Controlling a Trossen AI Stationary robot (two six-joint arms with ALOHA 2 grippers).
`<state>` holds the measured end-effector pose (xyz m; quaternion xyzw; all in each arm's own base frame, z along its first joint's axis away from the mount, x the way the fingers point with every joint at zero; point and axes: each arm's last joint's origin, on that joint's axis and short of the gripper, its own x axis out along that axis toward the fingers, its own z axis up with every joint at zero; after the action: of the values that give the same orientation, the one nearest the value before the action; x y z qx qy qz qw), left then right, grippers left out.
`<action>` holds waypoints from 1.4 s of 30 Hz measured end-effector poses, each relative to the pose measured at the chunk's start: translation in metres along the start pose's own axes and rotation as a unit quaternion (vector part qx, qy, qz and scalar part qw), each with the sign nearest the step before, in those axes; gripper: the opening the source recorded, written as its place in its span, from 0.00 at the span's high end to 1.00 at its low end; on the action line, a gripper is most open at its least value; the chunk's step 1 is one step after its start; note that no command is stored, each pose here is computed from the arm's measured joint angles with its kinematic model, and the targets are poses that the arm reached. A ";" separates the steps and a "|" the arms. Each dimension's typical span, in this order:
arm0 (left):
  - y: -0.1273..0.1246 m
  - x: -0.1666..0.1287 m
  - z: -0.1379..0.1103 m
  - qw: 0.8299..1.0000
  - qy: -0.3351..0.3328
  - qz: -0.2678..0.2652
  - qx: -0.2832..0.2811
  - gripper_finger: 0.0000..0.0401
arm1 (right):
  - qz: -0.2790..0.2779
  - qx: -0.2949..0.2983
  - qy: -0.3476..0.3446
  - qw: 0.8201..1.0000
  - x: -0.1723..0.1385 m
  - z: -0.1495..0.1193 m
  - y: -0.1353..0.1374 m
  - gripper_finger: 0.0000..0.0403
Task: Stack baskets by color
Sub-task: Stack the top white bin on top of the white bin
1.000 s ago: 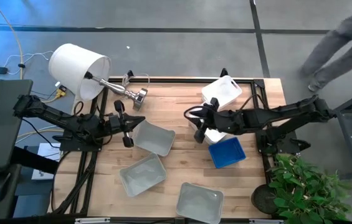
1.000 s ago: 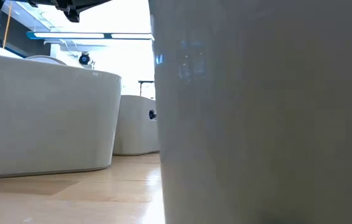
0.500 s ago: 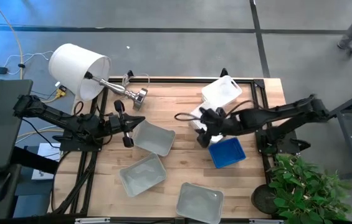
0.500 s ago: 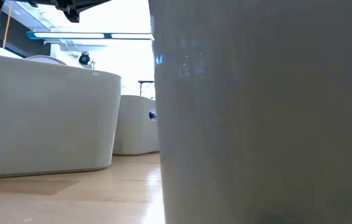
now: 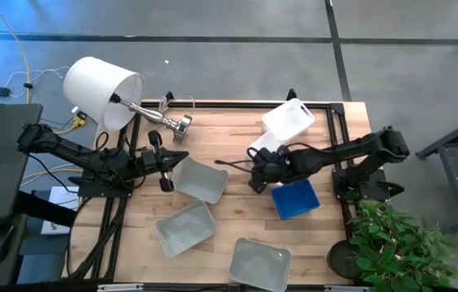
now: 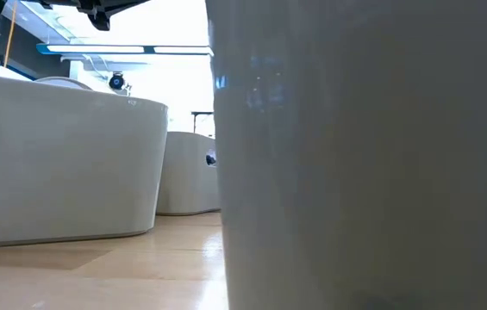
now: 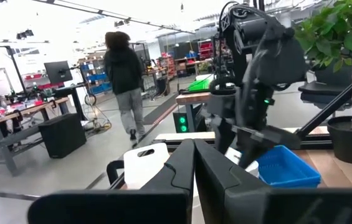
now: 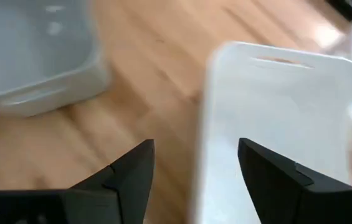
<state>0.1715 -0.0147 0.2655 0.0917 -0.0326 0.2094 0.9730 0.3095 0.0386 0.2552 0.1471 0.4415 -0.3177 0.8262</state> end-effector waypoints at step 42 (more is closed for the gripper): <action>0.001 0.000 0.003 1.000 -0.012 0.001 -0.007 1.00 | -0.151 0.220 -0.019 0.964 0.119 0.086 -0.142 0.51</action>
<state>0.1711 -0.0147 0.2682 0.0874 -0.0463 0.2091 0.9729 0.3194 -0.1608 0.2110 0.2502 0.3619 -0.5310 0.7242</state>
